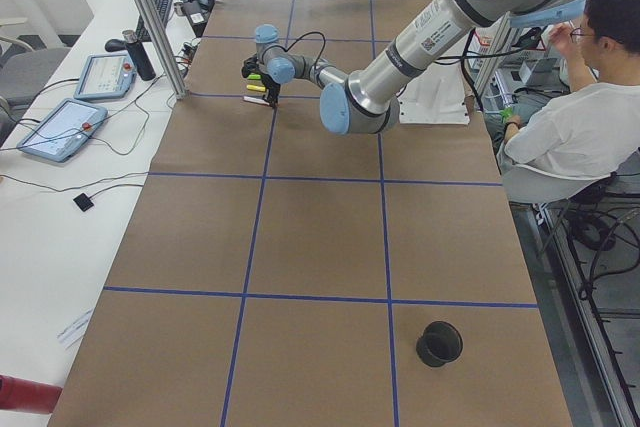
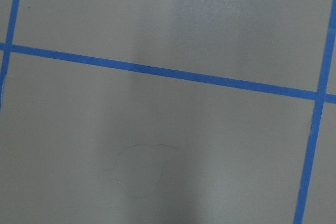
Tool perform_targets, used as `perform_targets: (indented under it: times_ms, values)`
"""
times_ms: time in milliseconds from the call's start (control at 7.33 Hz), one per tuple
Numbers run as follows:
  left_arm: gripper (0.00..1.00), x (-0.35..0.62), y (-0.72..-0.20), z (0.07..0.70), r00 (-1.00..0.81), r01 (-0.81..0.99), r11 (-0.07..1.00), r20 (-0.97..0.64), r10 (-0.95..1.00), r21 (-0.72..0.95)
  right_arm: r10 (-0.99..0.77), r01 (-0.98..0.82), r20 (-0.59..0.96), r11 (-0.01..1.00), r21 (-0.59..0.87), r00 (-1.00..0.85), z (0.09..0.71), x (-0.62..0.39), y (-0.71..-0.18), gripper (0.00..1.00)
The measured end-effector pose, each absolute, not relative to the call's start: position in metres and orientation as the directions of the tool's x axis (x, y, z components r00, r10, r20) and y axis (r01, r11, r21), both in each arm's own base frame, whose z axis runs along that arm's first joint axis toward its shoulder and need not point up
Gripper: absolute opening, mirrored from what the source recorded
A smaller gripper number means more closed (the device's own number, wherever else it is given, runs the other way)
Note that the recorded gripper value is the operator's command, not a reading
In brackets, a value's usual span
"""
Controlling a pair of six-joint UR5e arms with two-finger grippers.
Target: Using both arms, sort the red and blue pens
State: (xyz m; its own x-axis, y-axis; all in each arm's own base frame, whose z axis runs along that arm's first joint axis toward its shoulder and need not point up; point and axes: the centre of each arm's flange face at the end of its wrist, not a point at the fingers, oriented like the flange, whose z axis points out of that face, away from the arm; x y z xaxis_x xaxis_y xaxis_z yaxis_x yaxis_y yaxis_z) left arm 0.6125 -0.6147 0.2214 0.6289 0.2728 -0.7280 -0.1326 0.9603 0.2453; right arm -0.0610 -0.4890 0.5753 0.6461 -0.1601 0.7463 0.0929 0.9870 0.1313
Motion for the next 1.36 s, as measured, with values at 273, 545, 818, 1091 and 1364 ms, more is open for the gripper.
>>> perform_targets:
  times_ms: [273,545,818,1091,1364]
  values:
    - [0.0,0.599,-0.617,0.21,0.63,-0.092,0.973,-0.745,0.22,0.211,-0.16,0.093,0.746,0.987,0.131,0.646,0.575,-0.061,-0.489,1.0]
    - [0.0,0.553,-0.624,0.223,0.63,-0.067,0.984,-0.758,0.168,0.163,-0.158,0.091,0.747,0.987,0.131,0.646,0.574,-0.061,-0.489,1.0]
    - [0.0,0.483,-0.623,0.281,0.619,-0.048,0.992,-0.776,0.119,0.114,-0.154,0.088,0.748,0.988,0.128,0.646,0.574,-0.061,-0.489,1.0]
    - [0.0,0.397,-0.637,0.353,0.653,0.028,0.997,-0.757,0.031,0.065,-0.154,0.09,0.747,0.988,0.125,0.647,0.575,-0.063,-0.489,1.0]
    - [0.0,0.307,-0.664,0.422,0.705,0.081,0.995,-0.709,-0.018,0.055,-0.155,0.094,0.747,0.988,0.123,0.646,0.575,-0.065,-0.488,1.0]
